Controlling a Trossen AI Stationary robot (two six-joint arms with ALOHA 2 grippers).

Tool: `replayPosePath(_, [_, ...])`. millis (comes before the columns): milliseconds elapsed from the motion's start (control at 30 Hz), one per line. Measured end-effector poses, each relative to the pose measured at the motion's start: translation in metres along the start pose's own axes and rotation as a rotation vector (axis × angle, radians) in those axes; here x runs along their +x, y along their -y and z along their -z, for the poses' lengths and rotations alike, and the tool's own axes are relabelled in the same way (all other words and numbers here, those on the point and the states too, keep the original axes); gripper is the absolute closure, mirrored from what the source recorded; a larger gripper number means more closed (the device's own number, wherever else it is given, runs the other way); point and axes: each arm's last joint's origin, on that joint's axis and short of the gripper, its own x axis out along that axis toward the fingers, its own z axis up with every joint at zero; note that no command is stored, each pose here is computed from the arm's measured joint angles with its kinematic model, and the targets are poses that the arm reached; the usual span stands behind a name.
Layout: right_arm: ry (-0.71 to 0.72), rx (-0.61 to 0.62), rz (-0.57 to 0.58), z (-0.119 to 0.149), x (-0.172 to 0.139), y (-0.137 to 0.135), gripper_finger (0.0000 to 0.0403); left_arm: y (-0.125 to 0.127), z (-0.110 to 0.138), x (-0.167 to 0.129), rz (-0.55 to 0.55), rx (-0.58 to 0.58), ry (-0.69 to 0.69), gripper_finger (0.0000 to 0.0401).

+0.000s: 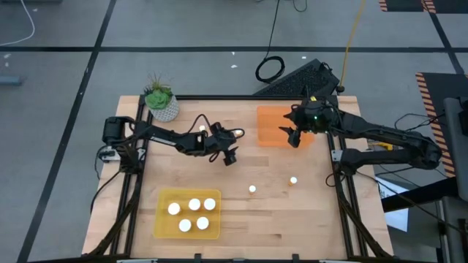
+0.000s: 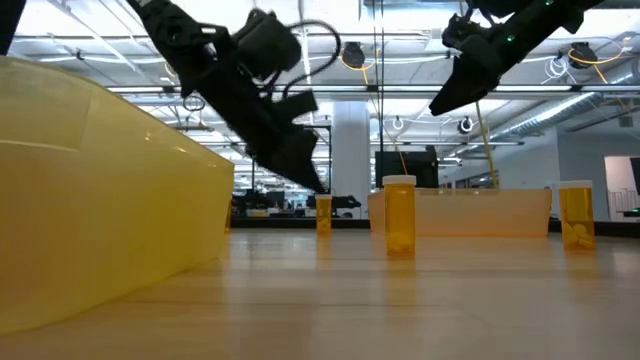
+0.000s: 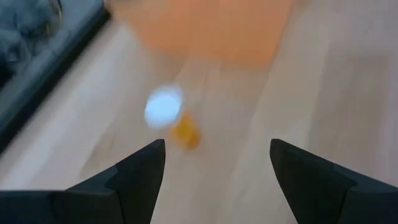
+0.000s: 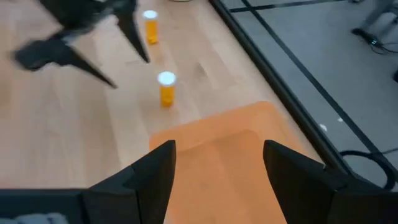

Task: Pick and place medicine bottles into bin by pill shape (circle, oval)
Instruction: Put the small pill bottle into the orange bin

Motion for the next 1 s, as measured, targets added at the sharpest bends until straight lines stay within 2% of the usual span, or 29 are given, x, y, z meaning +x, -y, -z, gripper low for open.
replayPosePath(200, [0.014, -0.039, -0.020, -0.001, -0.001, -0.005, 0.0167, -0.009, 0.010, 0.017, -0.013, -0.032, -0.033, 0.0107])
replayPosePath(367, [0.015, -0.046, -0.024, -0.002, -0.001, -0.006, 0.0167, -0.008, 0.014, 0.036, 0.016, -0.072, 0.004, 0.0107])
replayPosePath(633, [0.035, -0.045, -0.024, -0.003, -0.003, -0.006, 0.0167, -0.015, 0.030, 0.060, -0.015, -0.128, -0.022, 0.0107])
replayPosePath(800, [0.036, -0.046, -0.024, -0.003, -0.003, -0.006, 0.0167, -0.018, 0.033, 0.068, -0.020, -0.150, 0.000, 0.0107])
replayPosePath(1000, [0.038, -0.046, -0.024, -0.003, -0.003, -0.006, 0.0167, -0.020, 0.032, 0.069, -0.021, -0.121, 0.014, 0.0108])
